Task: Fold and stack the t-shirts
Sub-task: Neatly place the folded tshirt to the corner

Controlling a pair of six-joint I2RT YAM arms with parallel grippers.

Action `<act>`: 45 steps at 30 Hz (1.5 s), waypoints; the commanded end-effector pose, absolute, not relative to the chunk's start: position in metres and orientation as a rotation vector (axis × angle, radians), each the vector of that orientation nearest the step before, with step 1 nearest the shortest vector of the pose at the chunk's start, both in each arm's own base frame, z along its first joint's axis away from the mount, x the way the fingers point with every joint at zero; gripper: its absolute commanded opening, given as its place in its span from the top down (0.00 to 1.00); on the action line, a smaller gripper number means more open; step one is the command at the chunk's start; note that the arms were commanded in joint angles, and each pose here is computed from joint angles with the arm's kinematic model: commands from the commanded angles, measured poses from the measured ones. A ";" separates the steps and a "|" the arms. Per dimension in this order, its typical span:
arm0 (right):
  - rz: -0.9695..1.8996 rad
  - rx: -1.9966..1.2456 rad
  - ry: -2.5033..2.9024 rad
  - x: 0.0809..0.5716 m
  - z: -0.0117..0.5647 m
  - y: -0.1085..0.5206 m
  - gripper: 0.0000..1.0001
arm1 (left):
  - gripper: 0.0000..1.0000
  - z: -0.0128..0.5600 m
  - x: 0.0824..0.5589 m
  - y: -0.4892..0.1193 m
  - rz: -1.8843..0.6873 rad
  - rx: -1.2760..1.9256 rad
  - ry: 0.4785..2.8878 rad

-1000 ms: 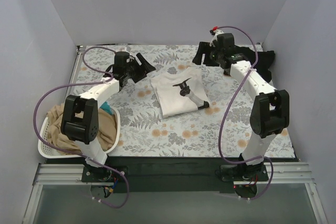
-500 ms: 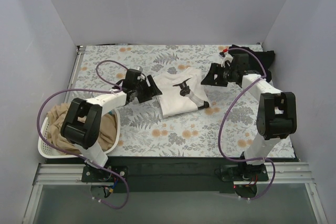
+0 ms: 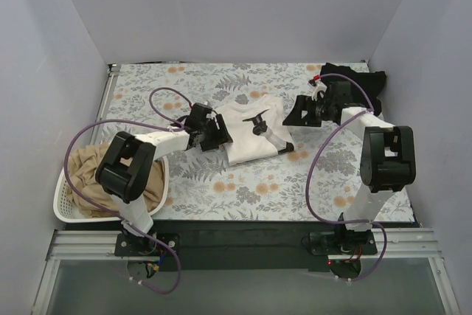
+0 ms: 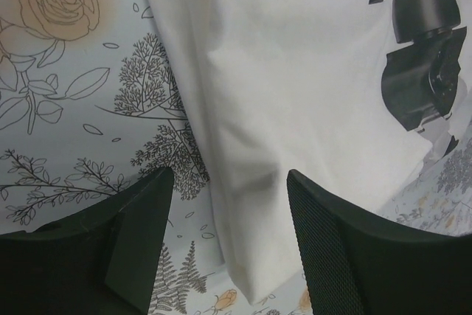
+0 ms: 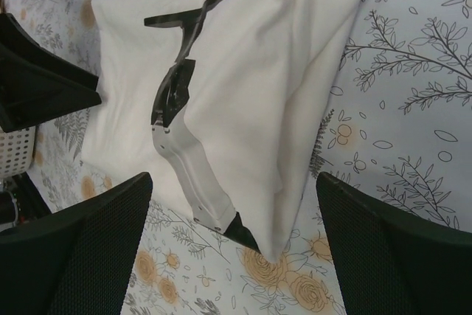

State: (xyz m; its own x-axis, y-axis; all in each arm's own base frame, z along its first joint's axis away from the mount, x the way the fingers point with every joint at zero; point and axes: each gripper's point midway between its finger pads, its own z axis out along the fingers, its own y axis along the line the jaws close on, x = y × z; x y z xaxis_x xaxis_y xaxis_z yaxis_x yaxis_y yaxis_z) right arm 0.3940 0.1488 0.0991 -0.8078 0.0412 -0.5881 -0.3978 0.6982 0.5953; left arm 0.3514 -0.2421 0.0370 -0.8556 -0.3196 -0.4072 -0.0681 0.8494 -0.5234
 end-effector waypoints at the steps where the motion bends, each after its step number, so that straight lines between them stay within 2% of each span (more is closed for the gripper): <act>1: 1.037 -0.310 2.320 0.394 0.087 0.149 0.02 | 0.39 0.038 0.364 -0.244 -0.637 -0.271 2.513; 9: 1.099 -0.292 2.356 0.401 0.063 0.154 0.03 | 0.55 0.031 0.370 -0.241 -0.588 -0.272 2.519; 10: 1.110 -0.287 2.357 0.402 0.062 0.154 0.03 | 0.61 0.030 0.371 -0.242 -0.588 -0.269 2.521; 18: 1.151 -0.257 2.366 0.404 0.050 0.162 0.03 | 0.85 0.020 0.367 -0.245 -0.590 -0.255 2.550; 33: 1.160 -0.327 2.428 0.403 0.027 0.220 0.07 | 0.89 0.020 0.370 -0.254 -0.611 -0.242 2.552; 36: 1.168 -0.355 2.410 0.405 0.028 0.232 0.16 | 0.89 0.019 0.371 -0.255 -0.614 -0.241 2.553; 39: 1.170 -0.365 2.411 0.404 0.028 0.238 0.36 | 0.88 0.020 0.371 -0.258 -0.628 -0.233 2.550; 40: 1.166 -0.363 2.409 0.404 0.029 0.238 0.50 | 0.87 0.020 0.371 -0.259 -0.630 -0.232 2.550; 42: 1.163 -0.363 2.402 0.407 0.033 0.238 0.65 | 0.77 0.024 0.371 -0.260 -0.635 -0.232 2.543; 43: 1.153 -0.365 2.395 0.408 0.036 0.238 0.82 | 0.69 0.025 0.372 -0.259 -0.626 -0.237 2.539; 45: 1.136 -0.370 2.380 0.413 0.043 0.238 0.95 | 0.52 0.031 0.372 -0.257 -0.616 -0.252 2.533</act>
